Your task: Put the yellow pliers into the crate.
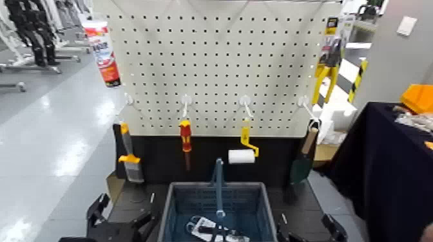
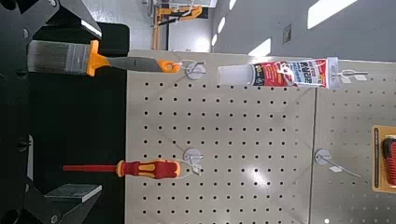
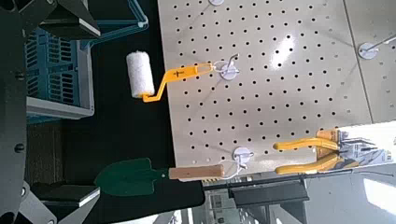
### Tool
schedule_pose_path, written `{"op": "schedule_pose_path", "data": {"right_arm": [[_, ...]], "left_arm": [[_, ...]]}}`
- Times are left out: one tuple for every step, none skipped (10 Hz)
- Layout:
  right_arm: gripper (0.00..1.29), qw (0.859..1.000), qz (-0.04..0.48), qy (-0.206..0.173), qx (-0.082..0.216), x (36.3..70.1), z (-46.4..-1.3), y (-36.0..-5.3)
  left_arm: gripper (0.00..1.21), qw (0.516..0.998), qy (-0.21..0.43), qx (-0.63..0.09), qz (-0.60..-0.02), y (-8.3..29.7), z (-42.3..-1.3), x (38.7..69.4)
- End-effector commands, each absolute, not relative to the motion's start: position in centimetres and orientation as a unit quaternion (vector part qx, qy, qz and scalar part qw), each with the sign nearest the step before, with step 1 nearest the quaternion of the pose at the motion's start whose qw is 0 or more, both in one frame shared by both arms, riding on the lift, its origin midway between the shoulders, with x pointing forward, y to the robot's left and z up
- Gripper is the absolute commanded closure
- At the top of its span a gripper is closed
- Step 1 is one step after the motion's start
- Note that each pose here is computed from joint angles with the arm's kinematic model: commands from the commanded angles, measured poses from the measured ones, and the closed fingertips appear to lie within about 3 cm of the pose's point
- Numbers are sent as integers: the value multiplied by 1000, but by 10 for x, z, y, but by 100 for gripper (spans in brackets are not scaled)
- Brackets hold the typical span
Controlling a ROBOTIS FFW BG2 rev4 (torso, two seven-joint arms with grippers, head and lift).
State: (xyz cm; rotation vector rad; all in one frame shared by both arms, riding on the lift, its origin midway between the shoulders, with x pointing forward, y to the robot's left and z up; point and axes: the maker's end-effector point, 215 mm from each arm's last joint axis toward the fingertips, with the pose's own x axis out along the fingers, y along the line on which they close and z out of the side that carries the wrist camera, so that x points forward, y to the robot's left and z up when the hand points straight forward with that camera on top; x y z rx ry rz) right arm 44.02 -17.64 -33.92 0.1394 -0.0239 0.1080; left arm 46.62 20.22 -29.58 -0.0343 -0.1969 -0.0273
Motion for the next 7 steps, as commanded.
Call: {"op": "schedule_pose_path", "data": {"right_arm": [[13, 996, 54, -14, 69, 441, -338, -177], [13, 996, 54, -14, 69, 441, -338, -177], [14, 996, 55, -13, 71, 441, -338, -177], [14, 996, 55, -16, 72, 442, -336, -179], [14, 996, 56, -23, 69, 447, -330, -184], [15, 996, 65, -29, 58, 455, -322, -195], [15, 996, 70, -34, 50, 461, -315, -203]], "left_arm": [[15, 995, -98, -18, -16, 201, -295, 468], [15, 995, -98, -17, -16, 202, -295, 469], [15, 995, -98, -17, -18, 201, -295, 470], [15, 995, -97, -17, -18, 201, -295, 470], [15, 995, -98, -19, -19, 200, -294, 471], [15, 995, -99, -19, -22, 199, -293, 472], [15, 995, -98, -19, -21, 199, -293, 472]]}}
